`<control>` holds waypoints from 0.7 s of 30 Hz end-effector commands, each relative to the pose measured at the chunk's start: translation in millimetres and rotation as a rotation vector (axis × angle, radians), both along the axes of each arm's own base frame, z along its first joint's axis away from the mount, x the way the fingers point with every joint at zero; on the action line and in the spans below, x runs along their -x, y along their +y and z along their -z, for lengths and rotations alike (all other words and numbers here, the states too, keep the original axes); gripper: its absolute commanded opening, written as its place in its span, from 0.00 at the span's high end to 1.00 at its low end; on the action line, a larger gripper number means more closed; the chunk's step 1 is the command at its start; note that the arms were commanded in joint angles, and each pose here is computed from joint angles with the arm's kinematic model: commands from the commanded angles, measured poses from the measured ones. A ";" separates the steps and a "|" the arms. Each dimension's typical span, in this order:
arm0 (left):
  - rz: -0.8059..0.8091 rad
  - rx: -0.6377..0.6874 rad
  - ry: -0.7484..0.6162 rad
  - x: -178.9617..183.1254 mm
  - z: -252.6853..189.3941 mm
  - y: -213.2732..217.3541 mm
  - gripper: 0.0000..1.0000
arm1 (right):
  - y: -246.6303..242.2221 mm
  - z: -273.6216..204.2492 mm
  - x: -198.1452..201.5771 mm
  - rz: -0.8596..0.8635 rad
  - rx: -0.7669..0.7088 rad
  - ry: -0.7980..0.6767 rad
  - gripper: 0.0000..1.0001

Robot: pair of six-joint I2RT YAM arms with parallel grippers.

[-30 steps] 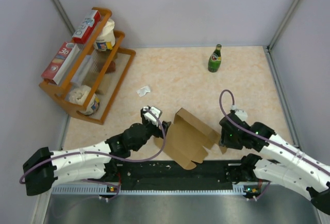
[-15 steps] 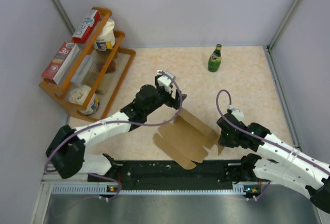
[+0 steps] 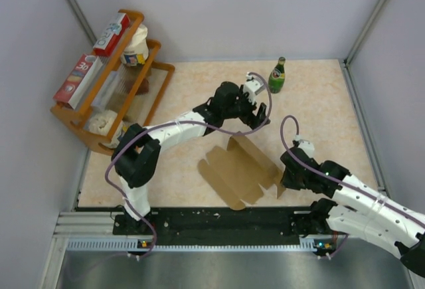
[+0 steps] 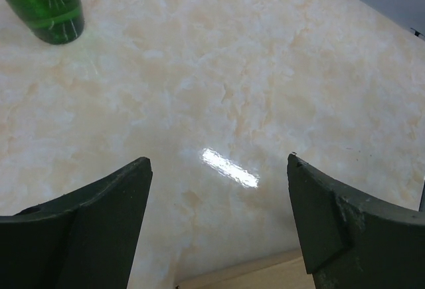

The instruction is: Fold the paper box

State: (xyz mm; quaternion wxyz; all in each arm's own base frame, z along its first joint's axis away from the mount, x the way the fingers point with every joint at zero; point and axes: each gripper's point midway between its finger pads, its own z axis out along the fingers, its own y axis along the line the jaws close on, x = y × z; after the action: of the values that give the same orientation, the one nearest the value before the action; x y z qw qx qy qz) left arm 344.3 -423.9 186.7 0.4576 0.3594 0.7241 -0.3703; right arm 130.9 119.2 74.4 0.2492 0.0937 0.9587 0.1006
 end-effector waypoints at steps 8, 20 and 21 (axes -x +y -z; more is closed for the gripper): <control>0.118 -0.183 0.112 -21.9 49.8 -19.1 0.23 | 1.3 -19.3 -24.0 -0.010 0.023 -0.113 1.00; 0.220 -0.249 0.170 -21.7 80.5 -31.6 0.31 | 2.5 -28.5 -45.0 -0.044 0.099 -0.180 1.00; 0.228 -0.257 0.174 -19.3 81.7 -30.8 0.32 | 2.6 -29.9 -47.2 -0.043 0.101 -0.188 1.00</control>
State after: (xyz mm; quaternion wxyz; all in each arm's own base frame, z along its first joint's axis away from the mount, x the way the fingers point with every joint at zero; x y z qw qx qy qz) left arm 365.2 -449.1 86.5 0.2943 0.4375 0.7782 -0.3411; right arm 154.2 116.3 80.2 0.2901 0.0512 0.9537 0.0608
